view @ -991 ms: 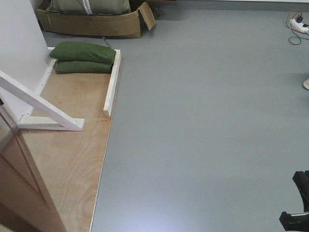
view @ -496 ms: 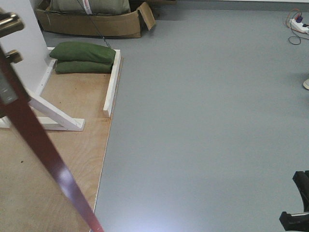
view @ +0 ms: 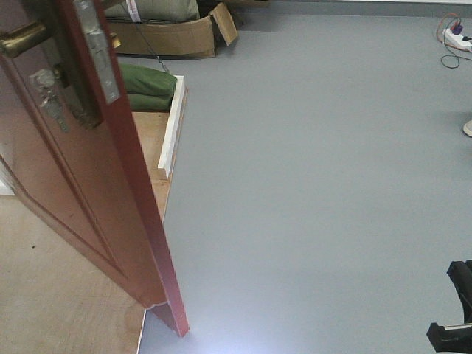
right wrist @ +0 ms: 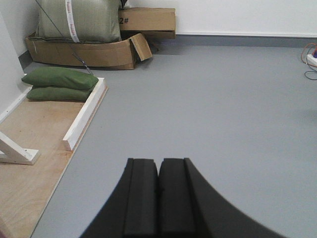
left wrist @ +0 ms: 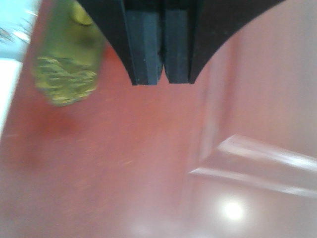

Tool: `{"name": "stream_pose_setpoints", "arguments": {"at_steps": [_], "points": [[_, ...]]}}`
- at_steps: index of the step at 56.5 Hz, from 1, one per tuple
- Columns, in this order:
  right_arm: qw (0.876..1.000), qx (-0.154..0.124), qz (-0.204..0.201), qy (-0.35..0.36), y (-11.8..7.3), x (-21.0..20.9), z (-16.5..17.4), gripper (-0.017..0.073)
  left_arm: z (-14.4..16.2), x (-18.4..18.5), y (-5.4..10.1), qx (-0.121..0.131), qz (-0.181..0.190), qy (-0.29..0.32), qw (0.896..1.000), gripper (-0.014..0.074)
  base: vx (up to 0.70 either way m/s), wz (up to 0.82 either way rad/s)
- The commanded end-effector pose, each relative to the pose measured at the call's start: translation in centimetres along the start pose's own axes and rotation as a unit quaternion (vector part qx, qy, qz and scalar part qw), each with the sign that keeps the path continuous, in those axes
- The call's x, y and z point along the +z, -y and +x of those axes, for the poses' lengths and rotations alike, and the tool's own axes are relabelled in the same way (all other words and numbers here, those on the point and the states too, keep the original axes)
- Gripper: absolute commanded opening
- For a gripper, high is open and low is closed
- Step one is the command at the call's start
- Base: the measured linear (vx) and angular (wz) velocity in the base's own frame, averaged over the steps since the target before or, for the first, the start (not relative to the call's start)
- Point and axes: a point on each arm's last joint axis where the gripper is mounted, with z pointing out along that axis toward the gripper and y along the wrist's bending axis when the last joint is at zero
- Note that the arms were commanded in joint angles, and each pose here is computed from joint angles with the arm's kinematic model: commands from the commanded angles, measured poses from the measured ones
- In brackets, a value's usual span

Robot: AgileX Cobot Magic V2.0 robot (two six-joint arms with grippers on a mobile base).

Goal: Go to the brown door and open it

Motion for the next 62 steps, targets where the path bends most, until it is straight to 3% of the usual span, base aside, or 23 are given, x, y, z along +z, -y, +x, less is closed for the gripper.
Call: {"name": "stream_pose_setpoints", "arguments": {"at_steps": [1, 9, 62], "points": [[0.999, -0.006, 0.004, 0.042, 0.06, -0.03, -0.66, 0.0000, -1.58, 0.60, 0.89, 0.003, 0.034, 0.010, 0.999, -0.0003, 0.00, 0.00], [0.999, -0.006, 0.004, 0.042, 0.06, -0.03, -0.65, 0.0000, -1.90, 0.92, 1.28, 0.003, 0.054, 0.008, 0.999, -0.0003, 0.00, 0.00], [0.999, -0.006, 0.004, 0.039, 0.06, -0.02, -0.60, 0.0000, -1.86, 1.11, 1.01, 0.002, 0.040, 0.008, 0.999, -0.0003, 0.00, 0.00]]}}
